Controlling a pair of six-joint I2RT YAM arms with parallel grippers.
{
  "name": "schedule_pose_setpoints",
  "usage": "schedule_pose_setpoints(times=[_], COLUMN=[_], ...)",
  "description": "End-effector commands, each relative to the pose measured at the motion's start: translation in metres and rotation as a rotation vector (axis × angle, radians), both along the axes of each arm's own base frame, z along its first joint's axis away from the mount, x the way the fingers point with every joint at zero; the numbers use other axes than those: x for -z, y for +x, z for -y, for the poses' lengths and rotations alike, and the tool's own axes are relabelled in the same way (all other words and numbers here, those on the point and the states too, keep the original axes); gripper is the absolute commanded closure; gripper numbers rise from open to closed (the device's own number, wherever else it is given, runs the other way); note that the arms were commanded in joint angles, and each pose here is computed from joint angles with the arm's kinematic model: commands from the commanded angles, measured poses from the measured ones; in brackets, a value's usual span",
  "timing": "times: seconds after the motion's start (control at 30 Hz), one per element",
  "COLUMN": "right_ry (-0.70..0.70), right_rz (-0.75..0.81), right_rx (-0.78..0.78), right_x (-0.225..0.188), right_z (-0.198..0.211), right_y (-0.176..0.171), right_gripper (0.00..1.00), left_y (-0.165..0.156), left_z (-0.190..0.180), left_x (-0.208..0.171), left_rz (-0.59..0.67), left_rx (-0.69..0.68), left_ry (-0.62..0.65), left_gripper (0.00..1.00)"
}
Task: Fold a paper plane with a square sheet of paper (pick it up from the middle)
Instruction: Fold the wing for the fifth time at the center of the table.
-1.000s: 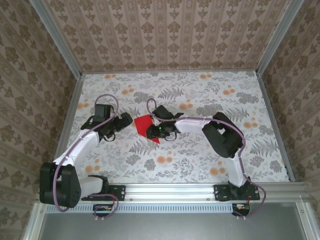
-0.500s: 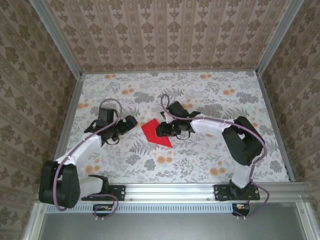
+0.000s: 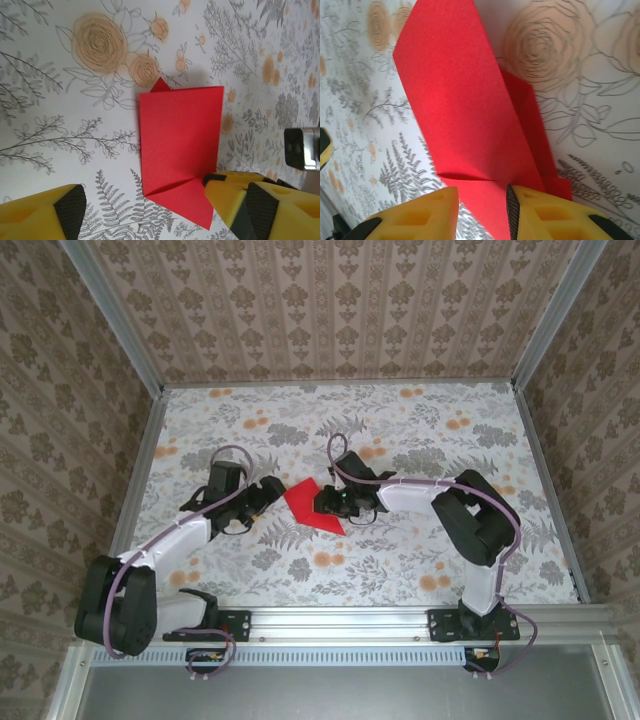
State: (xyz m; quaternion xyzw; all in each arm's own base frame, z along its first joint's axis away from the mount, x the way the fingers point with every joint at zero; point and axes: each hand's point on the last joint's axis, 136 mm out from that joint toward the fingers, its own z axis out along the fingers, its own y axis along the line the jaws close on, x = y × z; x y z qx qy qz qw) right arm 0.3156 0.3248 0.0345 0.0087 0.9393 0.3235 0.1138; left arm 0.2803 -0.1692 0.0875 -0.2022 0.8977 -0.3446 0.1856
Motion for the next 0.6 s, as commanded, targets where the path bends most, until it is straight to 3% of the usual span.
schedule_pose_setpoints(times=[0.0,0.13,0.57], right_ry=[0.0,0.045,0.213], right_rz=[-0.039,-0.067,-0.149], right_rx=[0.051,0.076,0.152], right_x=[0.016,0.022,0.029], right_z=[0.009,0.013,0.03], right_y=[0.001,0.002,0.004], right_gripper=[0.68,0.69,0.68], left_y=[-0.004,-0.007,-0.011], left_z=[0.016,0.037,0.076], left_x=[0.005,0.013,0.028], left_rz=[-0.05,-0.092,-0.144], left_rx=[0.006,0.04,0.108], left_ry=[-0.07,-0.121,-0.161], left_gripper=[0.17,0.24,0.34])
